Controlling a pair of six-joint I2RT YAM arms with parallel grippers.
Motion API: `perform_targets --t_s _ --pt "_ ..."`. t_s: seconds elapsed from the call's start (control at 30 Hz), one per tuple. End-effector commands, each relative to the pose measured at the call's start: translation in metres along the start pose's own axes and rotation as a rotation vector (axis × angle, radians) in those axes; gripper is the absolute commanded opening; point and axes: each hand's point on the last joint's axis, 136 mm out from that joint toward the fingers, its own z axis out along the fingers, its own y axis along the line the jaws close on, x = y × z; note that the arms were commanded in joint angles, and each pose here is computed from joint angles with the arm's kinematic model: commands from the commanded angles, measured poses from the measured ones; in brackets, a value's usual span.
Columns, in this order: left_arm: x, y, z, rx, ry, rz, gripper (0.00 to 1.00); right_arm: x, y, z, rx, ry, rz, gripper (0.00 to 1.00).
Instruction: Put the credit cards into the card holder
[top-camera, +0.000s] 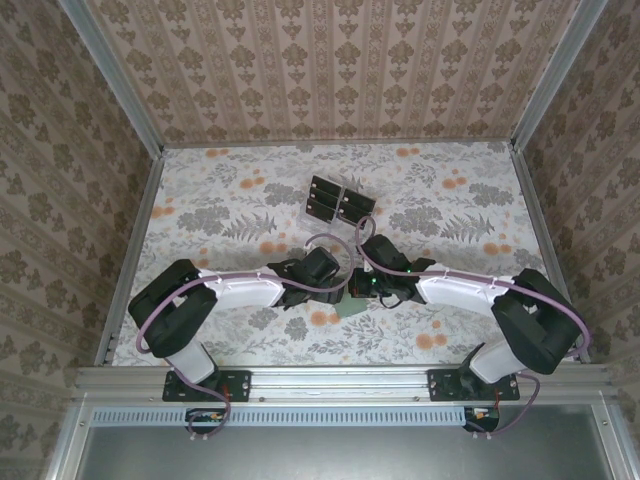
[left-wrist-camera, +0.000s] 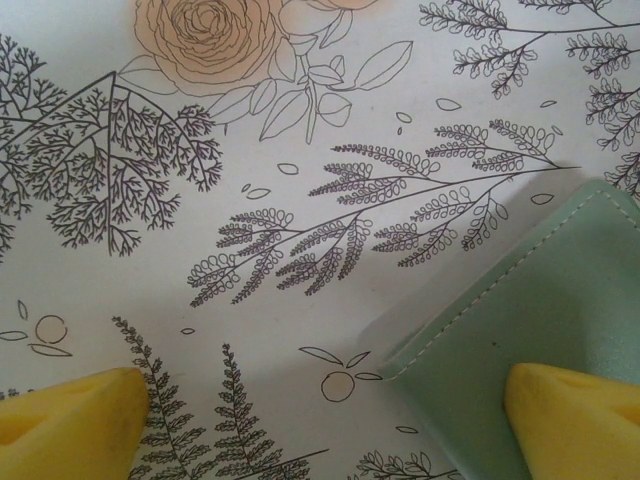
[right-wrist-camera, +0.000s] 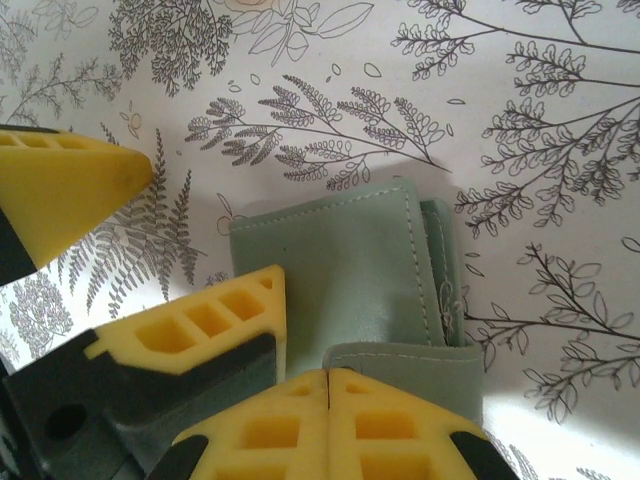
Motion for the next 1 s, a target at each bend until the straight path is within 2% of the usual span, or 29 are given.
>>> perform_targets --t_s 0.0,0.47,0.97 --pt "0.022 0.012 0.008 -0.051 0.062 0.005 0.95 0.006 0.003 0.007 -0.027 0.018 0.015 0.0" --pt "0.023 0.013 0.008 -0.051 0.062 0.006 0.95 0.023 -0.021 0.015 0.051 0.058 0.029 0.0" --pt "0.025 0.012 0.009 -0.046 0.064 0.002 0.95 0.013 -0.022 0.007 0.095 0.033 -0.009 0.0"
